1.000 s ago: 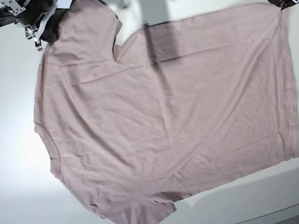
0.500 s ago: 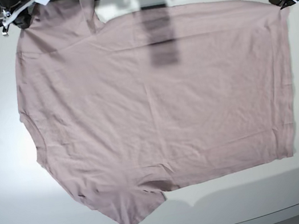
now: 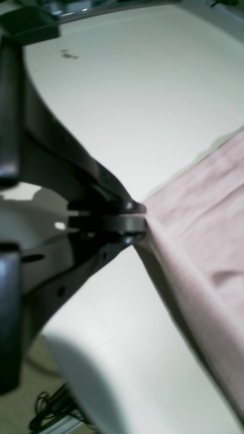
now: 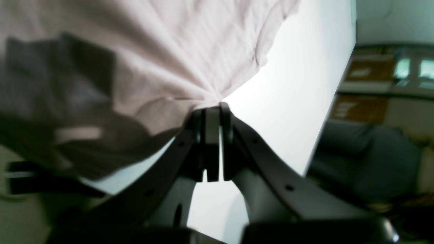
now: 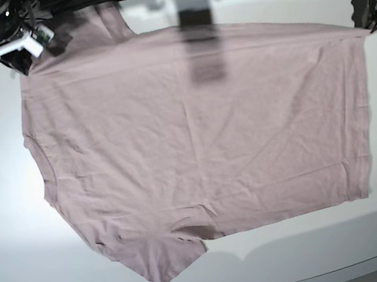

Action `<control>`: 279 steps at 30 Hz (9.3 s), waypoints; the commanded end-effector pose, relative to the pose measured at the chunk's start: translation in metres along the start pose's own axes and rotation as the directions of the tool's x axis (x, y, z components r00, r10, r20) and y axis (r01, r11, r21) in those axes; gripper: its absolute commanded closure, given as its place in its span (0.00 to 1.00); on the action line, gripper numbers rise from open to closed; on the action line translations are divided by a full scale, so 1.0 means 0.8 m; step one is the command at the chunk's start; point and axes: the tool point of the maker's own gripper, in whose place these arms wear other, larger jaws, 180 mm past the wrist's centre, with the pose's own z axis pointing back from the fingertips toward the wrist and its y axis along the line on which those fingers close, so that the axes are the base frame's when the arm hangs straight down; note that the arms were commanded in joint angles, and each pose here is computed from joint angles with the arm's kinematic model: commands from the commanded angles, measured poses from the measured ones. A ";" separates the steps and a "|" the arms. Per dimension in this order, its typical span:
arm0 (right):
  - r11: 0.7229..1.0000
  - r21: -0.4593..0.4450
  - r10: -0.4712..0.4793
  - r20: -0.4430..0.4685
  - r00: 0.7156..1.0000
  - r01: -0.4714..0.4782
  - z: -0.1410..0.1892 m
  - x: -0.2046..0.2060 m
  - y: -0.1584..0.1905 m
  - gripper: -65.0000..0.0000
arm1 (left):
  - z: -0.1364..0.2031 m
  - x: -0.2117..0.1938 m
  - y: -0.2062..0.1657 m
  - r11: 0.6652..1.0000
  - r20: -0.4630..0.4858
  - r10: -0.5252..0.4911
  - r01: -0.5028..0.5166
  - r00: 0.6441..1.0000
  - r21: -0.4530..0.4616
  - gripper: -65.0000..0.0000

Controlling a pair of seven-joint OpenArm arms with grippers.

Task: Fold the T-shirt properly
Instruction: 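Lower both grippers and pinch the shirt's shoulder edge again, then lift the shoulder edge with both grippers and drag it toward the robot, then release the shoulder edge and move both grippers to the hem corners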

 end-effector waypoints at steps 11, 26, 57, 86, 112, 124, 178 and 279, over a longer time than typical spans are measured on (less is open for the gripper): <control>0.973 0.033 -0.229 0.178 0.957 0.227 -0.047 0.080 -0.042 1.00 | -0.040 0.051 0.063 0.989 0.053 -0.009 0.001 0.999 0.147 1.00; 0.932 -0.010 -0.353 0.201 0.914 0.362 -0.118 0.092 -0.091 1.00 | -0.112 0.044 0.090 0.987 -0.003 -0.048 0.048 0.999 0.150 1.00; 0.844 0.066 -0.536 0.143 0.832 0.533 -0.231 0.102 -0.122 1.00 | -0.168 0.047 0.120 0.984 -0.030 -0.066 0.070 0.997 0.162 1.00; 0.658 0.173 -0.753 0.197 0.628 0.733 -0.193 0.112 -0.194 0.64 | -0.131 0.055 0.170 0.903 0.049 0.406 -0.409 0.913 0.131 0.63; 0.601 0.284 -0.790 0.068 0.610 0.747 -0.195 0.158 -0.065 1.00 | -0.204 0.006 0.025 0.751 0.032 0.653 -0.652 0.757 0.103 1.00; 0.699 0.211 -0.700 0.003 0.714 0.684 -0.181 0.091 -0.002 1.00 | -0.173 -0.087 -0.047 0.776 -0.184 0.631 -0.616 0.754 0.134 1.00; 0.706 0.188 -0.691 -0.033 0.723 0.683 -0.032 0.000 0.088 1.00 | -0.015 -0.008 -0.075 0.918 -0.052 0.397 -0.395 0.916 0.037 1.00; 0.683 0.340 -0.695 0.029 0.718 0.647 -0.233 0.173 -0.144 0.60 | -0.241 0.007 0.085 0.521 -0.140 0.845 -0.854 0.516 -0.008 1.00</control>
